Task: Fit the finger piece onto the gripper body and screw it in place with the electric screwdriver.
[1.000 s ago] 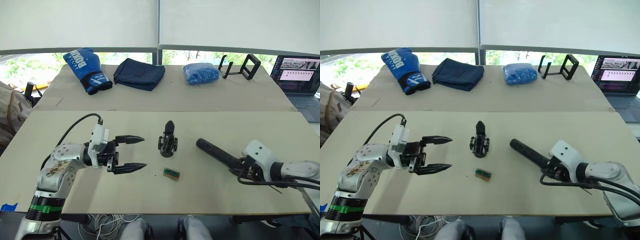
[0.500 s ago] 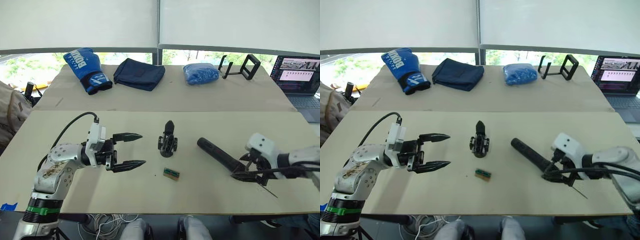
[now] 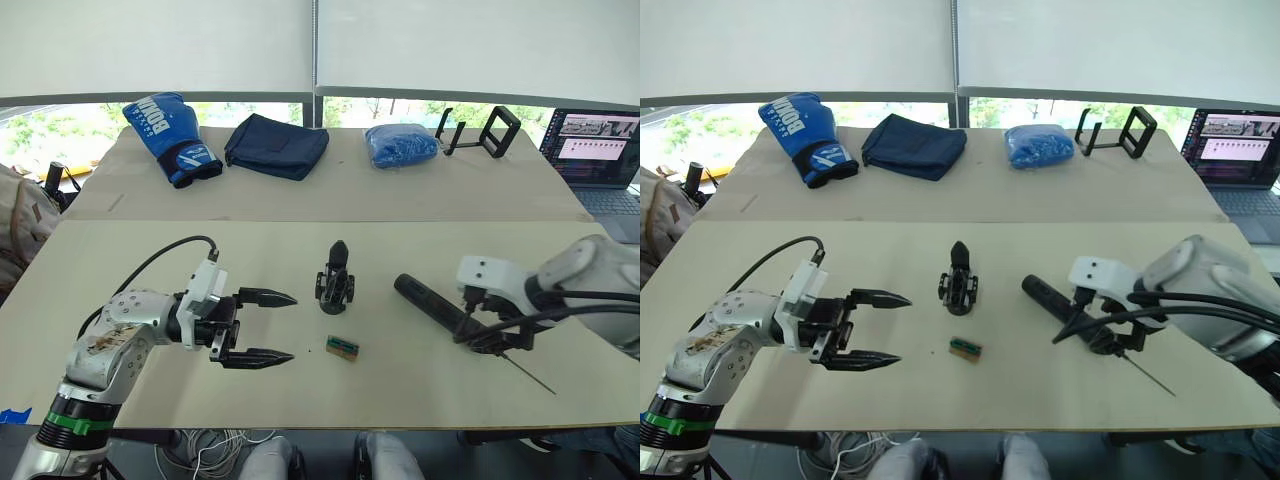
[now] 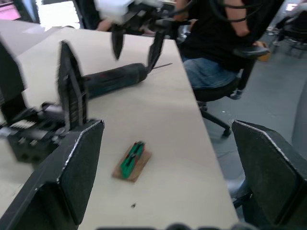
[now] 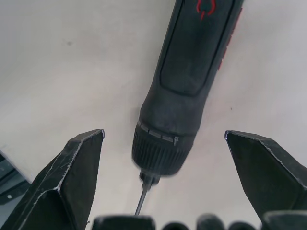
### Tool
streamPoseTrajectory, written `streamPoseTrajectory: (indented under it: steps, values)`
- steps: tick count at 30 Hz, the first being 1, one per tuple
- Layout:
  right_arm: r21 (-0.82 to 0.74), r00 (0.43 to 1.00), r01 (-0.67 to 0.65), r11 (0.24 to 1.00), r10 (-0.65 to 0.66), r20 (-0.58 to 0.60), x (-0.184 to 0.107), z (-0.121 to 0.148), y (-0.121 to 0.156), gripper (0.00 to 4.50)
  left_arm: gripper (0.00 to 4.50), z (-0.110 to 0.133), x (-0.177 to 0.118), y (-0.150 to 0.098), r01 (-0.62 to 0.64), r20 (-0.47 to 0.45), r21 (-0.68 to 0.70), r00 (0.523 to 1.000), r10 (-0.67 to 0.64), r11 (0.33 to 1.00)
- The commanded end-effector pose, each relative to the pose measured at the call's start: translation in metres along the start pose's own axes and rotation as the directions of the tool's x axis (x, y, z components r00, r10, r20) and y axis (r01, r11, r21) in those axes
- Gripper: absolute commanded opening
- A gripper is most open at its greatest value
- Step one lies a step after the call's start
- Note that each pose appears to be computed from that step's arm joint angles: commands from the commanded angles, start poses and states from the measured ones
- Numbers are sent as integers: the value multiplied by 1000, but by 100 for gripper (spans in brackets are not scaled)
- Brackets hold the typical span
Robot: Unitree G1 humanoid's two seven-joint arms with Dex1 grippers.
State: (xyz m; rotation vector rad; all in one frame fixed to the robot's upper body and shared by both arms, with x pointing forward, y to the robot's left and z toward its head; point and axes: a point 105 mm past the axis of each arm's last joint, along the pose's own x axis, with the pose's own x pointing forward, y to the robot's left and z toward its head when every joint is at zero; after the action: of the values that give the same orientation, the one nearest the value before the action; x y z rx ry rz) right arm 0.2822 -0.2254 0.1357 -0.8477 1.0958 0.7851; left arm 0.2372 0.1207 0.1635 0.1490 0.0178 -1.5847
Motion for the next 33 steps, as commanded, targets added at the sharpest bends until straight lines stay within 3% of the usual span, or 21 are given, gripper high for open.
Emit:
streamPoseTrajectory:
  steps: [1,4,17,20,25,29,33]
  values:
    - [40,1000,5,999,-4,-11,-4,4,-9,446,450,6,4,-5,15,18,23,1000,-15,1000]
    - [6,999,-13,1000,13,-53,3,6,-12,446,450,-1,2,-6,4,-8,30,1000,-4,1000]
    - [-46,985,-40,998,31,-171,20,-3,-24,446,450,2,7,-4,-46,36,23,998,45,999]
    - [-30,984,-56,998,50,-170,24,-2,-21,371,450,1,8,-3,-57,41,24,998,56,998]
    - [-9,989,-37,999,35,-141,25,2,-24,201,450,1,8,-2,-67,43,25,997,66,997]
    - [4,996,-8,1000,8,-90,14,1,-30,197,450,-1,5,-1,-73,34,25,997,72,997]
    - [13,994,-24,1000,23,102,-14,11,-35,197,450,0,-1,6,-121,51,1,991,121,993]
